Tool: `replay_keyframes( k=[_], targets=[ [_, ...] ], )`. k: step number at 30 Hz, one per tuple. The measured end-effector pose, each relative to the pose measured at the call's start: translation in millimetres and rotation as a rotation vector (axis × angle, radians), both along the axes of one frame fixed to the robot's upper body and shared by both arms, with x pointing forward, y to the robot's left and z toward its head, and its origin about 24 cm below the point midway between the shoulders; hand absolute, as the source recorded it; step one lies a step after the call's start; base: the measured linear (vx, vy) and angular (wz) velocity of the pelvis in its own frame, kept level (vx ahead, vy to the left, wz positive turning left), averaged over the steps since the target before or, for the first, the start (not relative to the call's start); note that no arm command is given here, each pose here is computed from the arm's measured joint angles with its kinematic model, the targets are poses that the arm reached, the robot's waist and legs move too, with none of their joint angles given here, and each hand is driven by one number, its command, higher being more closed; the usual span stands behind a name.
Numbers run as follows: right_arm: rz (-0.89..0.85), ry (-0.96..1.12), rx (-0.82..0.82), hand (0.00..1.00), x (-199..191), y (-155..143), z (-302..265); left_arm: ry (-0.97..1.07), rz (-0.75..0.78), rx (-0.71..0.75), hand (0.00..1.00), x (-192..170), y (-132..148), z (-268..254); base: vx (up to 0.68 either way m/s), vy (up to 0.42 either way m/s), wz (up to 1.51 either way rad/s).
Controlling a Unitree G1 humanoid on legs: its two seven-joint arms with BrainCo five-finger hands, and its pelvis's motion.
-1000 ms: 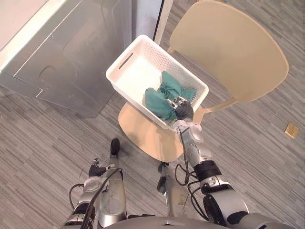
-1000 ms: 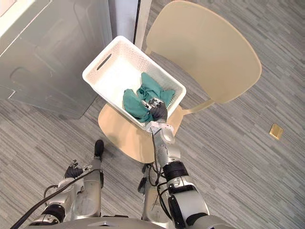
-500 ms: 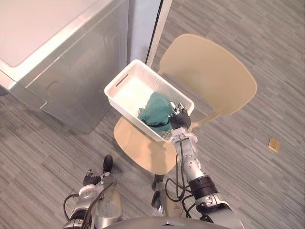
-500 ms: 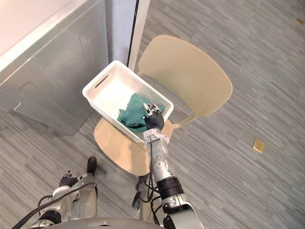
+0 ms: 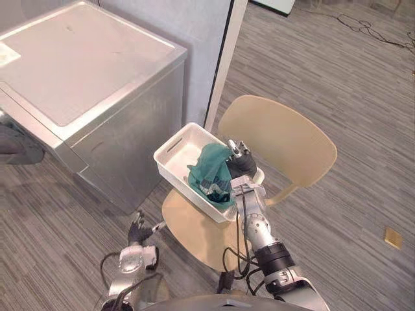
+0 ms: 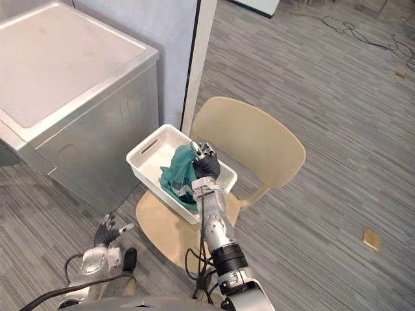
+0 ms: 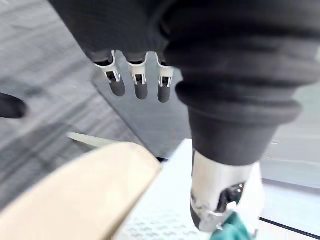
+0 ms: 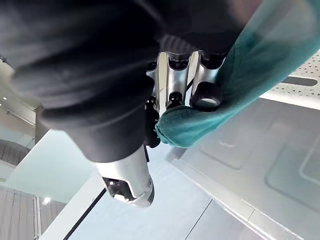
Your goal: Pick up the laundry basket with both hands and put the clothes into the washing machine.
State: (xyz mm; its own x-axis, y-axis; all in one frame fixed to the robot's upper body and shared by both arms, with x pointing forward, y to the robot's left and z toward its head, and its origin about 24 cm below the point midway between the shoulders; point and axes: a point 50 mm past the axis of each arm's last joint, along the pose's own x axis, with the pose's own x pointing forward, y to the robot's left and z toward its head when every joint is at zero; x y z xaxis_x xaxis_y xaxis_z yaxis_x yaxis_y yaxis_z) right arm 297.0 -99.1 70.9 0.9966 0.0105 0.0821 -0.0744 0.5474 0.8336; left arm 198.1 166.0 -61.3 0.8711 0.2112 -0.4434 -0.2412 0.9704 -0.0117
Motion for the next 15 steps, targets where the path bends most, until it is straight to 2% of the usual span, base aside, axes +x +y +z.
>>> replay_keyframes(
  k=[5, 11, 15],
  targets=[
    [-0.001, -0.078, 0.026, 1.00, -2.7, 0.6, 19.1, -0.338, 0.048, 0.007, 0.00, 22.7, 3.5, 68.8, 0.00, 0.001, 0.02],
    [0.028, -0.081, 0.031, 1.00, -5.6, 8.4, 19.6, -0.502, 0.139, 0.118, 0.00, 21.9, 24.0, 106.6, -0.02, 0.007, -0.07],
    [0.051, -0.076, 0.026, 1.00, -6.3, 13.1, 18.8, -0.528, 0.131, 0.173, 0.00, 22.0, 30.5, 113.6, 0.01, 0.003, -0.05]
  ],
)
